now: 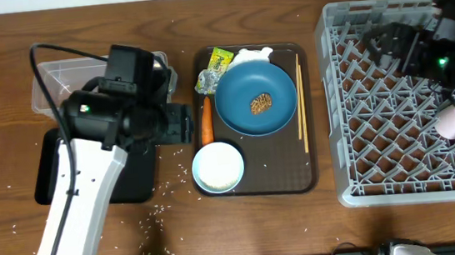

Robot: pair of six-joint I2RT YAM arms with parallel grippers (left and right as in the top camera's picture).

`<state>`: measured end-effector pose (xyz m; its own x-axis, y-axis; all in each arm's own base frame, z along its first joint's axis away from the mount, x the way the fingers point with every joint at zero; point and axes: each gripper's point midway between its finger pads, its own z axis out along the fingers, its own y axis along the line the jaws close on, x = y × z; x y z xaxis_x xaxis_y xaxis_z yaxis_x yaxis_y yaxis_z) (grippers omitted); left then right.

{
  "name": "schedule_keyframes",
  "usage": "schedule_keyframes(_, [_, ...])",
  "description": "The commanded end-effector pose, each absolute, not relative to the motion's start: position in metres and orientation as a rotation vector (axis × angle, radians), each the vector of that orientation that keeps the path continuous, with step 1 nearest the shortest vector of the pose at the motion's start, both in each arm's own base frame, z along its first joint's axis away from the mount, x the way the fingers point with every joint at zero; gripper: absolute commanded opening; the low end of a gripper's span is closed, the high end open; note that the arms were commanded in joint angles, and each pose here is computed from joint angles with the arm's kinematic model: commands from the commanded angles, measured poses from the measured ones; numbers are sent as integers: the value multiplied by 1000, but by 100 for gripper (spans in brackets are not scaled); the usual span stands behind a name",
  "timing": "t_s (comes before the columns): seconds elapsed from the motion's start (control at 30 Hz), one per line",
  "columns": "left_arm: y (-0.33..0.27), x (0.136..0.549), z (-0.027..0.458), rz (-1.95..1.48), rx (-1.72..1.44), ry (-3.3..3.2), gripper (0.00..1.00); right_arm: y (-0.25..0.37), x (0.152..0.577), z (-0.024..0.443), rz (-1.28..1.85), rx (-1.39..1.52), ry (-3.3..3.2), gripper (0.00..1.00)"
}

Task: Sort waste into correct bins and load items into the dishwasher rack
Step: 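Grasp the yellow snack wrapper on the brown tray with the left gripper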

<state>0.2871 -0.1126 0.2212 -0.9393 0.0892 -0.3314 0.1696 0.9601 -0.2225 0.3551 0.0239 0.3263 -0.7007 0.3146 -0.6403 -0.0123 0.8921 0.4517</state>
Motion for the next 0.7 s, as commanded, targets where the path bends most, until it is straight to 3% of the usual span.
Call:
schedule_keyframes(0.0, [-116,303,207,-319,209,2763,69,31,356,323,516,172,2306,99])
schedule_keyframes(0.27, [-141,373,192,-336,238,2589,69,48,357,316,546,126,2338,99])
schedule_keyframes(0.5, [-147,433,121,-211,323,2579,66,62,359,305,569,92,2380,99])
schedule_keyframes(0.67, [-154,453,83,-207,333,2589,64,73,356,293,587,70,2436,99])
